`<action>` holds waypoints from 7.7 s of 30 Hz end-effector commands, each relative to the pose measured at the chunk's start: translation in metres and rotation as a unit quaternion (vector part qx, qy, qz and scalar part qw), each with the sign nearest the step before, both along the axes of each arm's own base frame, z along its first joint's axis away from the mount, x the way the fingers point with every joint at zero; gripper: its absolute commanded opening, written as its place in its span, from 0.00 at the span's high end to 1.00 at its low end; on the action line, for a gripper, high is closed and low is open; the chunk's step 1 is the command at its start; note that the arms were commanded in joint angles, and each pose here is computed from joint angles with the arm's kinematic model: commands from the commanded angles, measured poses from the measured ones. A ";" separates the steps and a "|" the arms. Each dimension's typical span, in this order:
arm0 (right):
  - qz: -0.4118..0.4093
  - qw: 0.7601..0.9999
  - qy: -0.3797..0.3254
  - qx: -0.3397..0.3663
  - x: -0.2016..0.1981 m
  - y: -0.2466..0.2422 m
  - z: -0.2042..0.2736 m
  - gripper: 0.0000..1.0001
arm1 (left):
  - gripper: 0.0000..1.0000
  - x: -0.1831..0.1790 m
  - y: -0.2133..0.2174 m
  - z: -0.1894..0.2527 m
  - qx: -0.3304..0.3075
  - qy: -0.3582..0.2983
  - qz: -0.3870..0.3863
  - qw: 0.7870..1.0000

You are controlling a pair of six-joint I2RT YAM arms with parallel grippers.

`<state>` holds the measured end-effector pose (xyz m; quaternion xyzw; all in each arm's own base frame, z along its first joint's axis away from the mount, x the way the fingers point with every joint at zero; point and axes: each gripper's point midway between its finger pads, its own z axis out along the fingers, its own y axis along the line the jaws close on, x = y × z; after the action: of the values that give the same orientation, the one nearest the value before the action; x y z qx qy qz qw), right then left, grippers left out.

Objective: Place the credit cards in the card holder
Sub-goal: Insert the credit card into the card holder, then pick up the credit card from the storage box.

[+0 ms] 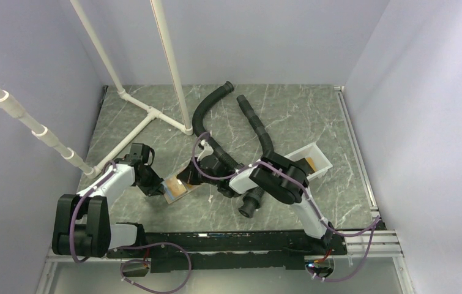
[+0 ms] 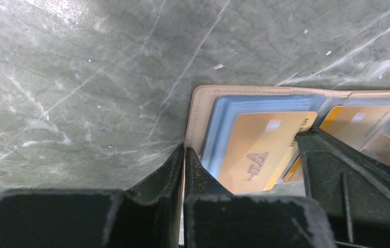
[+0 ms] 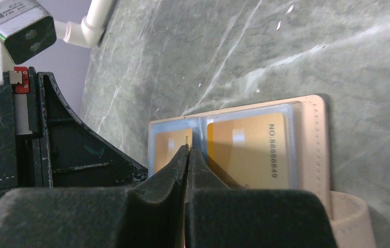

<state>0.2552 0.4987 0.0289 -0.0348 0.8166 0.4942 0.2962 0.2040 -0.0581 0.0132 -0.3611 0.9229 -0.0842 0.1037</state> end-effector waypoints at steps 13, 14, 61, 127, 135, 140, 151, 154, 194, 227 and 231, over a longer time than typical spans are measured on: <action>0.040 0.991 -0.064 -0.110 -0.009 -0.009 0.017 0.80 | 0.85 0.011 0.002 0.008 0.007 -0.023 -0.014 1.000; 0.047 0.985 -0.072 -0.150 -0.007 -0.016 0.015 0.76 | 0.84 0.011 0.003 0.011 0.009 -0.025 -0.014 1.000; 0.181 0.941 -0.131 -0.253 -0.028 -0.016 -0.013 0.90 | 0.62 0.023 -0.030 0.033 -0.115 -0.055 -0.014 0.992; 0.086 0.957 -0.129 -0.245 0.010 -0.084 0.070 0.68 | 0.35 0.069 -0.075 0.086 -0.194 -0.177 -0.102 0.959; 0.025 0.955 -0.164 -0.245 0.033 -0.168 0.130 0.62 | 0.31 0.079 -0.085 0.084 -0.197 -0.179 -0.121 0.956; -0.041 0.949 -0.187 -0.251 0.039 -0.231 0.170 0.52 | 0.26 0.084 -0.094 0.087 -0.214 -0.185 -0.148 0.948; -0.317 0.910 -0.079 -0.254 0.013 -0.422 0.182 0.17 | 0.07 0.094 -0.081 0.170 -0.151 -0.282 -0.255 0.913; -0.311 0.923 -0.044 -0.222 0.012 -0.427 0.159 0.12 | 0.06 0.093 -0.080 0.176 -0.137 -0.296 -0.286 0.901; -0.158 0.966 0.107 -0.173 0.029 -0.432 0.045 0.37 | 0.05 0.074 -0.092 0.191 -0.247 -0.316 -0.329 0.855; -0.221 0.947 0.079 -0.220 0.037 -0.454 0.056 0.44 | 0.05 0.074 -0.095 0.188 -0.262 -0.312 -0.330 0.852; -0.201 0.949 0.110 -0.218 0.031 -0.446 0.043 0.30 | 0.05 0.074 -0.095 0.188 -0.263 -0.313 -0.331 0.850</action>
<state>0.2864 0.0497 0.0792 0.1191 0.9155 0.2382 0.3016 0.2775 -0.1507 0.1980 -0.0190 0.8590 -0.4482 0.2465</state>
